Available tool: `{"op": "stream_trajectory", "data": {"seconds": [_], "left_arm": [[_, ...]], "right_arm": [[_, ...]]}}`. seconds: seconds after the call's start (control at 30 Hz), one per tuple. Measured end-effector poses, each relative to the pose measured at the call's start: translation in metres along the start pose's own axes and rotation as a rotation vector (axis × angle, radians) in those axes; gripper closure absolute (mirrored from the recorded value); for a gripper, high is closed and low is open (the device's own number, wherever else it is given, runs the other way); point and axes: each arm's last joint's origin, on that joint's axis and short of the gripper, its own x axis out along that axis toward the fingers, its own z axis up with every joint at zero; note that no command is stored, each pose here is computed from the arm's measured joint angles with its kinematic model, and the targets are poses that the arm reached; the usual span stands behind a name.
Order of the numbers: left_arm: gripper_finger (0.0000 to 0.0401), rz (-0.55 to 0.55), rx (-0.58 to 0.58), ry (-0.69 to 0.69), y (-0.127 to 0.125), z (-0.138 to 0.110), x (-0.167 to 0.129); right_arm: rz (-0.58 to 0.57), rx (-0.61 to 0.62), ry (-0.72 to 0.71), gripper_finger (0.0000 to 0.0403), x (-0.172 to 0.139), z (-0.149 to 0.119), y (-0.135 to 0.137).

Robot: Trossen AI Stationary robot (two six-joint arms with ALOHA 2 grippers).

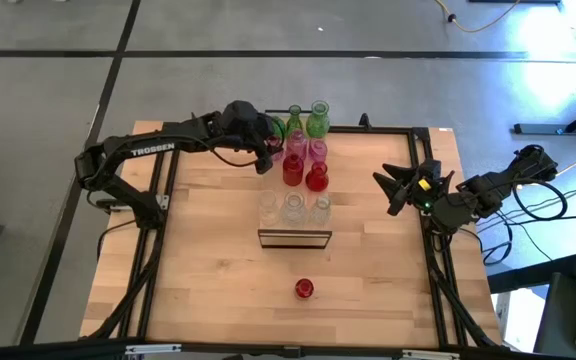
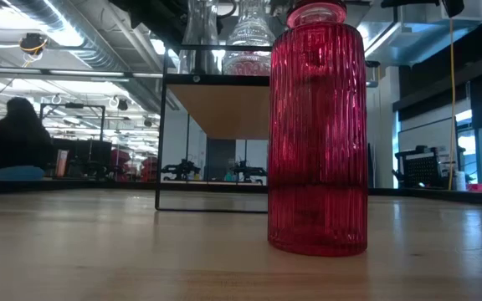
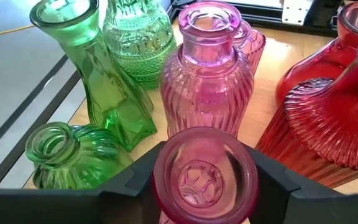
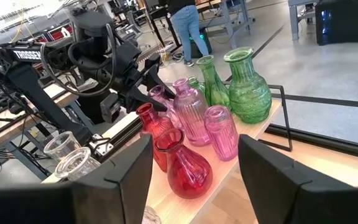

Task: Sort vases onto shelf
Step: Put the pink vase on the shelf aligned with the other pink vases

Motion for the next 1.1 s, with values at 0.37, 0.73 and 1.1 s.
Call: {"op": "stream_trajectory", "data": {"seconds": [0.37, 0.73, 1.1], "left_arm": [[0.0235, -0.021, -0.025, -0.003, -0.0006, 0.0002, 0.0000], [0.0234, -0.021, -0.026, -0.004, -0.0006, 0.0002, 0.0000], [0.0234, -0.017, -0.051, -0.005, 0.0016, 0.0002, -0.0001]], "right_arm": [[-0.005, -0.013, 0.004, 0.0185, 0.0000, -0.0008, -0.0009], [-0.006, -0.016, 0.006, 0.0185, 0.0000, -0.0009, -0.0011], [-0.005, -0.016, 0.006, 0.0185, 0.0000, -0.0009, -0.0011]]}}
